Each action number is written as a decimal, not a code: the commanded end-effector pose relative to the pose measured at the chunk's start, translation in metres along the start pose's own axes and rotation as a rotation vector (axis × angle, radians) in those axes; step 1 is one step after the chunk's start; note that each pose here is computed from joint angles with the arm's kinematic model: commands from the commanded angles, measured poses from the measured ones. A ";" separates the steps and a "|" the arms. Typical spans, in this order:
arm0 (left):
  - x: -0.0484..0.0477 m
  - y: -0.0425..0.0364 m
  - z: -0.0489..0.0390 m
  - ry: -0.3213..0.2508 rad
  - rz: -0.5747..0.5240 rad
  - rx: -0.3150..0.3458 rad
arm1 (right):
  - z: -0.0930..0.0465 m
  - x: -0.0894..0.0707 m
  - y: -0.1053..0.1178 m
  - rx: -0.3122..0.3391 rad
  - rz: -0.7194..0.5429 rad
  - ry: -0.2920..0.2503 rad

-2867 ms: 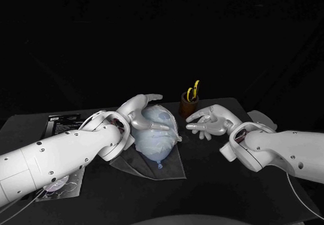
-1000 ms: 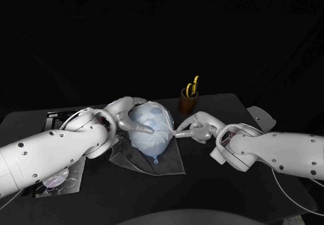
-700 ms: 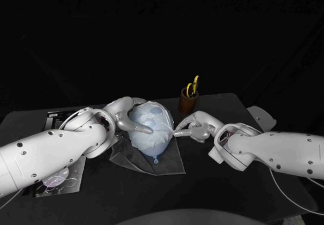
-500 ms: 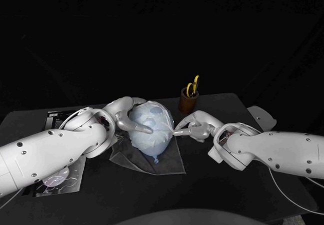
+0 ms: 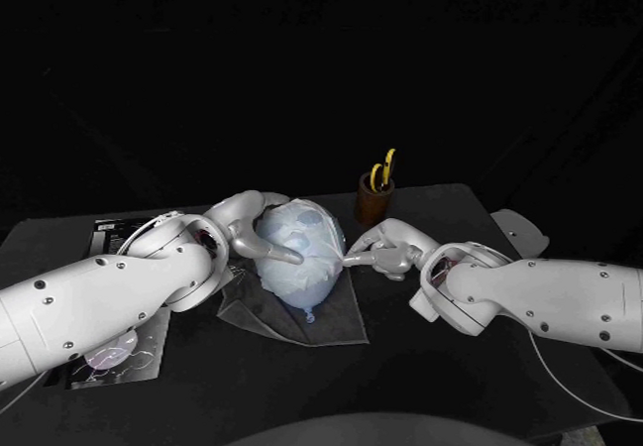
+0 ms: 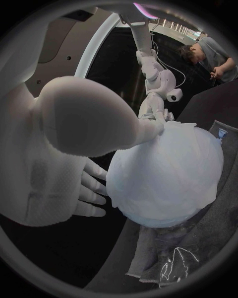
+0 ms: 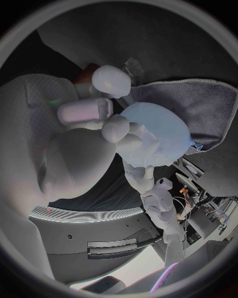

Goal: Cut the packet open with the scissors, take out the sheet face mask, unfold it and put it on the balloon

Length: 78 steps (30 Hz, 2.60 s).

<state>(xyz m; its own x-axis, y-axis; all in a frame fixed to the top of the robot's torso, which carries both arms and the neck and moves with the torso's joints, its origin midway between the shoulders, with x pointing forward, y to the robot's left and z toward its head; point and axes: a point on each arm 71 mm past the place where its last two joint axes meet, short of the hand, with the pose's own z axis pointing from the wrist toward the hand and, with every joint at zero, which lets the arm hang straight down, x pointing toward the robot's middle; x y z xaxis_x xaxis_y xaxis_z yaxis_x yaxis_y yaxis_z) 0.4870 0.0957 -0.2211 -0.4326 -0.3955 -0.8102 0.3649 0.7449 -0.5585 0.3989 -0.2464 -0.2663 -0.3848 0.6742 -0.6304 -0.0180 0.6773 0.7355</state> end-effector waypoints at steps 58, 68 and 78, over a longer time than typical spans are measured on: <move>0.0004 0.0031 0.0027 0.007 0.001 -0.014 | -0.018 -0.024 -0.023 0.121 0.099 -0.077; 0.0006 0.0025 0.0032 0.007 0.000 -0.013 | -0.018 -0.023 -0.033 0.209 0.103 -0.010; 0.0007 0.0023 0.0033 0.009 -0.002 -0.011 | -0.014 -0.030 -0.036 0.210 0.163 -0.061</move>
<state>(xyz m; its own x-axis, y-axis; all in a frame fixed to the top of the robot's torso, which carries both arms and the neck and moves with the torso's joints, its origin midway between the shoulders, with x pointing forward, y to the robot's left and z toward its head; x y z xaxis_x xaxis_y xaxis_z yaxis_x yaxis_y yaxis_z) 0.4907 0.0963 -0.2228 -0.4318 -0.3987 -0.8090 0.3546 0.7497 -0.5587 0.3971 -0.2963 -0.2716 -0.3200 0.7686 -0.5539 0.2275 0.6299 0.7426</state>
